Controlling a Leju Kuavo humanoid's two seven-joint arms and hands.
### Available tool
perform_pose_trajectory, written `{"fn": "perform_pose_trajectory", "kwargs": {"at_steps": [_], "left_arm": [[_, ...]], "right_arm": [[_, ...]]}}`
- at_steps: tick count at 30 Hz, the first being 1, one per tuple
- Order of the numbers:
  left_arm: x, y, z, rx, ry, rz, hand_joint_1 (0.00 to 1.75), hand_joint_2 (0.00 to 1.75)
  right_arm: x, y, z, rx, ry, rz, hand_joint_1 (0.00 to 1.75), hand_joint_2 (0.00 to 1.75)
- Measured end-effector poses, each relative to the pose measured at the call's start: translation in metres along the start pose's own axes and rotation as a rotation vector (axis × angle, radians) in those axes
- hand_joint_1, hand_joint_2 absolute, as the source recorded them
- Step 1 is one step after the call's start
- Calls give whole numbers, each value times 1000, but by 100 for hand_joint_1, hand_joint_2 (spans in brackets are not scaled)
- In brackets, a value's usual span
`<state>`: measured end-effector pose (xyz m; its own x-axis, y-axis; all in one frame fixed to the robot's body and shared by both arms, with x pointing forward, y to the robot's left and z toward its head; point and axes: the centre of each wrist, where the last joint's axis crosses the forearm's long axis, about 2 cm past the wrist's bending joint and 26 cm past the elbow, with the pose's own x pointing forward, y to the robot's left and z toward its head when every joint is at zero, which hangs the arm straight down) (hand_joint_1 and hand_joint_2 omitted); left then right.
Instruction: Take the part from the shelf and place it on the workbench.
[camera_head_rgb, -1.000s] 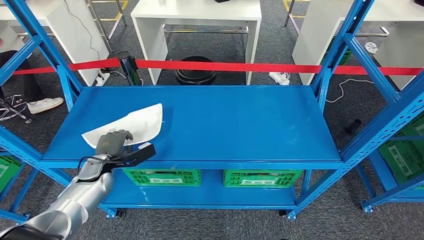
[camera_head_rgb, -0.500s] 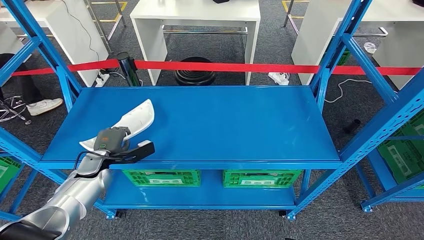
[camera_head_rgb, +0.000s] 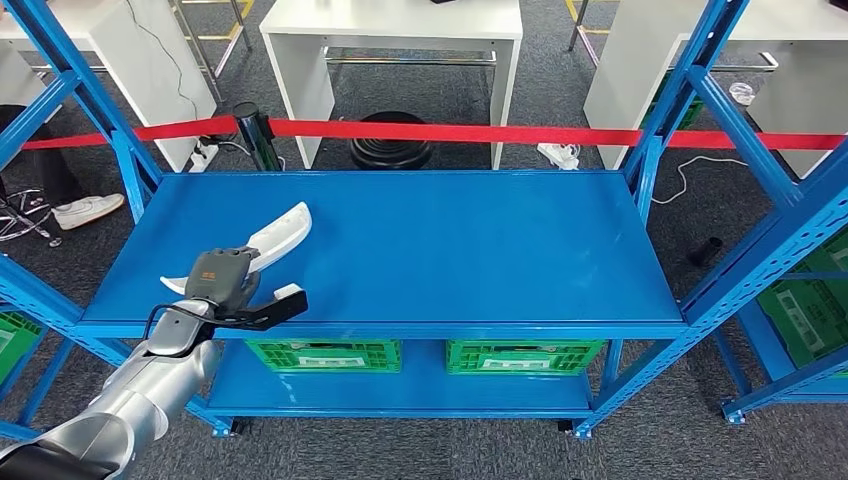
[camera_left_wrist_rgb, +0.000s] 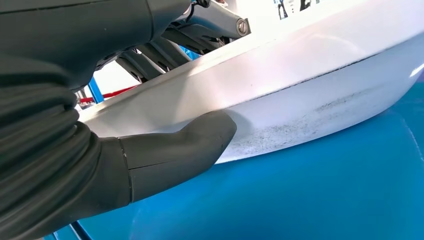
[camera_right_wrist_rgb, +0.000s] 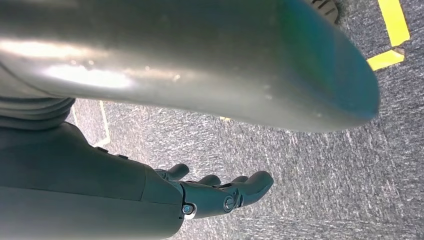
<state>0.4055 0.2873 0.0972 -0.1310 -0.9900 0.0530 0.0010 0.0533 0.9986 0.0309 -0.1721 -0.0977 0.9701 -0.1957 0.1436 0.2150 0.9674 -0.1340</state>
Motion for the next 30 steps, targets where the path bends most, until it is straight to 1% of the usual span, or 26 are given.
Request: {"fn": "perform_pose_trajectory", "kwargs": {"at_steps": [4, 6, 9, 13, 15, 16, 19, 21, 24, 27, 30], "left_arm": [[0, 0, 0, 1, 0, 0, 175, 175], [0, 1, 0, 18, -15, 7, 175, 175], [4, 8, -5, 104, -87, 34, 175, 175], [14, 34, -23, 245, -227, 98, 175, 175], [17, 49, -32, 329, -305, 185, 175, 175], [19, 55, -36, 370, -330, 266, 175, 175], [27, 68, -38, 494, -352, 581, 175, 175], [35, 70, -31, 569, -367, 732, 175, 175], [49, 73, -7, 665, -436, 858, 175, 175], [60, 79, 15, 721, -509, 914, 175, 175], [65, 87, 27, 761, -552, 934, 175, 175]], "right_arm": [[0, 0, 0, 0, 0, 0, 0, 0], [0, 0, 0, 0, 2, -1, 0, 0], [0, 0, 0, 0, 12, -10, 0, 0], [2, -1, -1, 5, 10, -21, 0, 0], [2, -3, -2, 5, -5, -23, 0, 0], [3, -4, -2, 5, -17, -24, 0, 0], [5, -9, -4, 4, -50, -21, 0, 0], [6, -12, -6, 3, -64, -13, 0, 0], [8, -20, -8, 1, -81, 4, 0, 0], [12, -26, -11, -2, -90, 12, 0, 0], [14, -28, -12, -5, -94, 13, 0, 0]]}}
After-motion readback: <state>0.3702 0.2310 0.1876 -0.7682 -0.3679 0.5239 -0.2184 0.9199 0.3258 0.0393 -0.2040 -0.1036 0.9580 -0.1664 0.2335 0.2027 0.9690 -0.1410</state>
